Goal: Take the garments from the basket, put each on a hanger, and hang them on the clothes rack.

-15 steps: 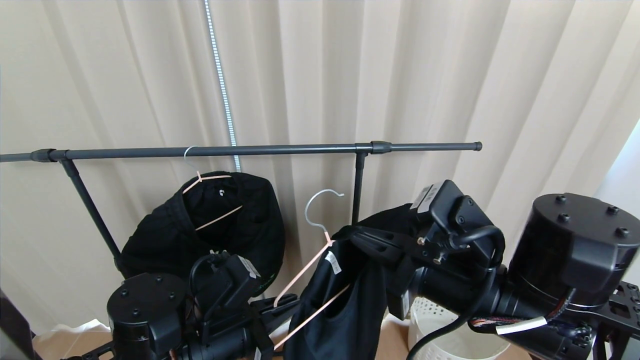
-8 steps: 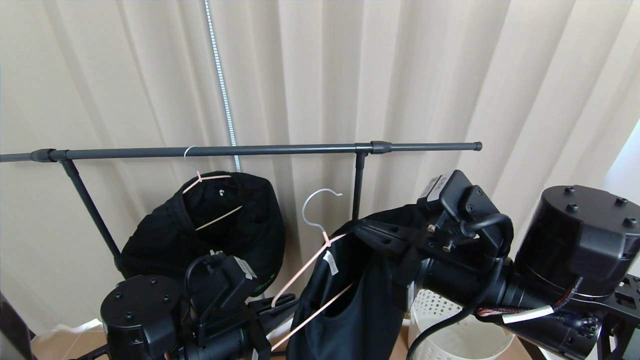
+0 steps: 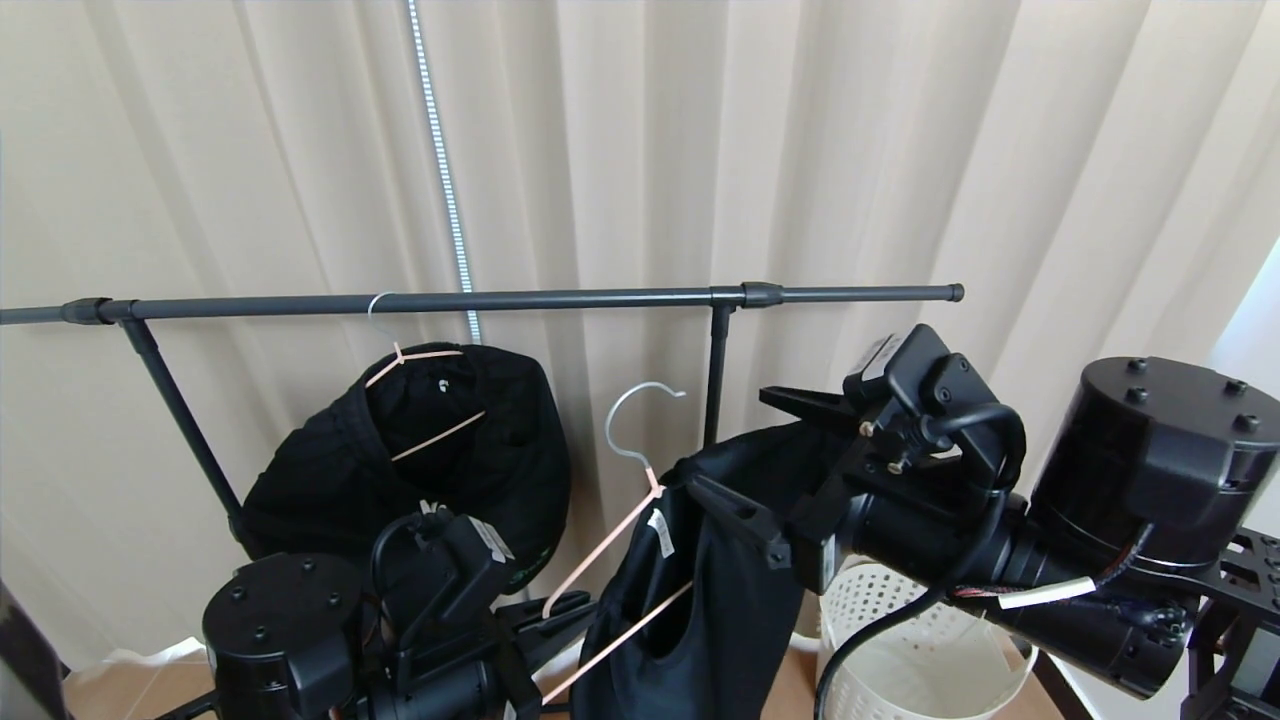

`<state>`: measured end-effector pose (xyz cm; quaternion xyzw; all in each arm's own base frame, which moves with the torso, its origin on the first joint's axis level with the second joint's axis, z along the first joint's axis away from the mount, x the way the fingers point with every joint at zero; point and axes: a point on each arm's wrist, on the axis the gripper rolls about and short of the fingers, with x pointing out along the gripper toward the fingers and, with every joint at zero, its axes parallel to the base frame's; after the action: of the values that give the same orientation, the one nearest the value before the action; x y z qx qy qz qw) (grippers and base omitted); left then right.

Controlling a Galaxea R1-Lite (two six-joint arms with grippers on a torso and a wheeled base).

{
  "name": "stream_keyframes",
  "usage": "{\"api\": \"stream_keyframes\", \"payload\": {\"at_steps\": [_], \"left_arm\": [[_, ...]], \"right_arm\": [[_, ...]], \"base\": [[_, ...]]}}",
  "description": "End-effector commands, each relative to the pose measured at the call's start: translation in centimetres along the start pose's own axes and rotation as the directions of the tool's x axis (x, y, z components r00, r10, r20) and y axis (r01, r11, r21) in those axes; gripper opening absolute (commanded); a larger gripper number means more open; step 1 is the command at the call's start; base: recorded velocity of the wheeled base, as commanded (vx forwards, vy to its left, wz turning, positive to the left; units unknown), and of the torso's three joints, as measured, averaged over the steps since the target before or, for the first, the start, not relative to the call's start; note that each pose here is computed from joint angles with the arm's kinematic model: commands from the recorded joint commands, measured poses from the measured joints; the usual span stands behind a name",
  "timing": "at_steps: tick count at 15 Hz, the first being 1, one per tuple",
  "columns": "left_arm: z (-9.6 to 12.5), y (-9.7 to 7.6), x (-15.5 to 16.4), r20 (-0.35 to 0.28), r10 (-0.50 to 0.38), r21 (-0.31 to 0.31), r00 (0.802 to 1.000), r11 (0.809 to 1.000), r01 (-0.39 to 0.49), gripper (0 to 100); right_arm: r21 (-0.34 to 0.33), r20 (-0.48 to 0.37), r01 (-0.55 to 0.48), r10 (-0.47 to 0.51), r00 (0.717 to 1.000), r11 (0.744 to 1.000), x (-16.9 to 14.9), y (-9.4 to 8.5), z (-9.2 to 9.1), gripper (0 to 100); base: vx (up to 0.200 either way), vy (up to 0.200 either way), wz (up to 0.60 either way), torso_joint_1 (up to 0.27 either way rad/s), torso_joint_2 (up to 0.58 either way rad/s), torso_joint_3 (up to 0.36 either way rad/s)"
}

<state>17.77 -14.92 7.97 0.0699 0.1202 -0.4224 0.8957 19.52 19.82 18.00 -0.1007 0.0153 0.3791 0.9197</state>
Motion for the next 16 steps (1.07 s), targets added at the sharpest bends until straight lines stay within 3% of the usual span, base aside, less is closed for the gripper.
{"api": "stream_keyframes", "payload": {"at_steps": [1,8,16], "left_arm": [[0.0,0.0,0.1,0.001,0.0,-0.001,1.0,1.0,0.0,0],[-0.2,-0.2,0.0,-0.003,-0.007,0.001,1.0,1.0,0.007,0],[0.1,0.5,0.1,0.012,0.022,-0.006,1.0,1.0,-0.022,0]], "right_arm": [[0.002,0.002,0.016,-0.016,1.0,1.0,0.0,-0.4,0.0,100],[0.002,-0.011,0.105,-0.105,0.994,0.994,1.3,-0.9,0.0,100],[-0.001,-0.031,0.089,-0.089,0.996,0.996,1.3,-0.4,-0.5,100]], "base": [[0.0,0.0,0.0,0.0,0.0,0.0],[0.0,0.0,0.0,0.0,0.0,0.0],[0.0,0.0,0.0,0.0,0.0,0.0]]}}
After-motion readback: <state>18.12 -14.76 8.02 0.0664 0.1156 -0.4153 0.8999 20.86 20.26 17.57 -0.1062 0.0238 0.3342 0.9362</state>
